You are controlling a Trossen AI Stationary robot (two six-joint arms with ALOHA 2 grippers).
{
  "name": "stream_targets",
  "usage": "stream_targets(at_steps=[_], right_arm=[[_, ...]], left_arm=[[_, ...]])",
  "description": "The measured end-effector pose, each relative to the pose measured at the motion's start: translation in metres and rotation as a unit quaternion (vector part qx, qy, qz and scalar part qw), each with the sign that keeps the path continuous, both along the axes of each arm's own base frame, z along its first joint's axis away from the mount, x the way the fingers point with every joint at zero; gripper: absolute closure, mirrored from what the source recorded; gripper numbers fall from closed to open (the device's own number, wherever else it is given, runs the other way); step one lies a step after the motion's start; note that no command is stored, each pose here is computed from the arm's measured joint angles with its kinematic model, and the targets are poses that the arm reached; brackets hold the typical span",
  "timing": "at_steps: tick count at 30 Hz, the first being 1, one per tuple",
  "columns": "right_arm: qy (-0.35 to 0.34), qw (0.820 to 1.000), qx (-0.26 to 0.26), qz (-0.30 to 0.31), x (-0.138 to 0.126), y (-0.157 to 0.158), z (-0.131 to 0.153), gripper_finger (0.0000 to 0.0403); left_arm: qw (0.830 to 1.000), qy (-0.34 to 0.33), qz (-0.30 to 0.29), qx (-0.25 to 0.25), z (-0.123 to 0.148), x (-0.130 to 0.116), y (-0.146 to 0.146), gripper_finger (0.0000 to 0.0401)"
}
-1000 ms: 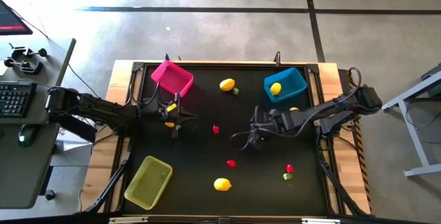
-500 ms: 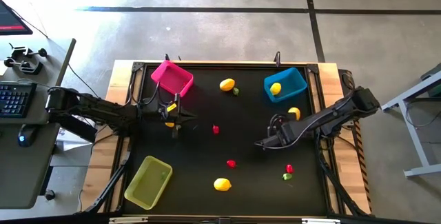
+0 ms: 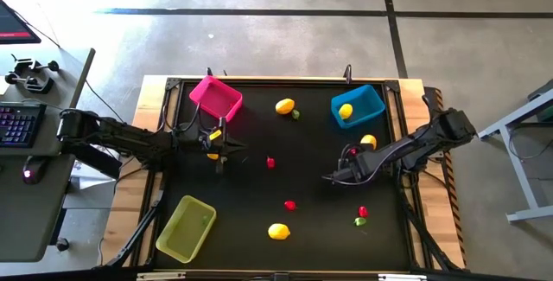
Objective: Sort produce into baskets
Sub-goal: Put the green bell pepper into the yellow bin
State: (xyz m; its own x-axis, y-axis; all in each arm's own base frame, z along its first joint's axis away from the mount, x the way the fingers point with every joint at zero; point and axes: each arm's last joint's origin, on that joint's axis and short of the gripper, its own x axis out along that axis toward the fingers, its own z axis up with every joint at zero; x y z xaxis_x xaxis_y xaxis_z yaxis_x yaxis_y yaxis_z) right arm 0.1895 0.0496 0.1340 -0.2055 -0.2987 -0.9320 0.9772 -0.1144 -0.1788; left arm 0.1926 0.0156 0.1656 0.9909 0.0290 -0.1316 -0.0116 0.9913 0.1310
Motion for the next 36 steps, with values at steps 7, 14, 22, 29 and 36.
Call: stream_targets(at_steps=[7,14,22,29,36], right_arm=[[0.001,1.000,0.001,0.008,-0.0021,-0.0034,-0.0041,0.0234],[0.006,1.000,-0.010,0.021,-0.0029,-0.0044,-0.0042,0.0234],[0.001,1.000,-0.021,0.001,-0.0011,-0.0043,-0.0014,0.0234],[0.001,0.999,-0.041,-0.018,-0.0039,-0.0062,-0.0024,0.0234],[0.009,0.998,-0.054,-0.020,-0.0090,-0.0081,-0.0055,0.0234]], left_arm=[[1.000,0.000,0.001,-0.002,0.0001,0.0000,0.0002,0.0401],[1.000,-0.001,0.001,-0.002,0.0002,0.0001,0.0003,0.0401],[1.000,0.000,0.001,-0.003,0.0001,0.0000,0.0003,0.0401],[1.000,0.001,0.002,-0.003,-0.0001,0.0000,0.0003,0.0401],[1.000,0.001,0.001,-0.003,-0.0001,0.0000,0.0002,0.0401]])
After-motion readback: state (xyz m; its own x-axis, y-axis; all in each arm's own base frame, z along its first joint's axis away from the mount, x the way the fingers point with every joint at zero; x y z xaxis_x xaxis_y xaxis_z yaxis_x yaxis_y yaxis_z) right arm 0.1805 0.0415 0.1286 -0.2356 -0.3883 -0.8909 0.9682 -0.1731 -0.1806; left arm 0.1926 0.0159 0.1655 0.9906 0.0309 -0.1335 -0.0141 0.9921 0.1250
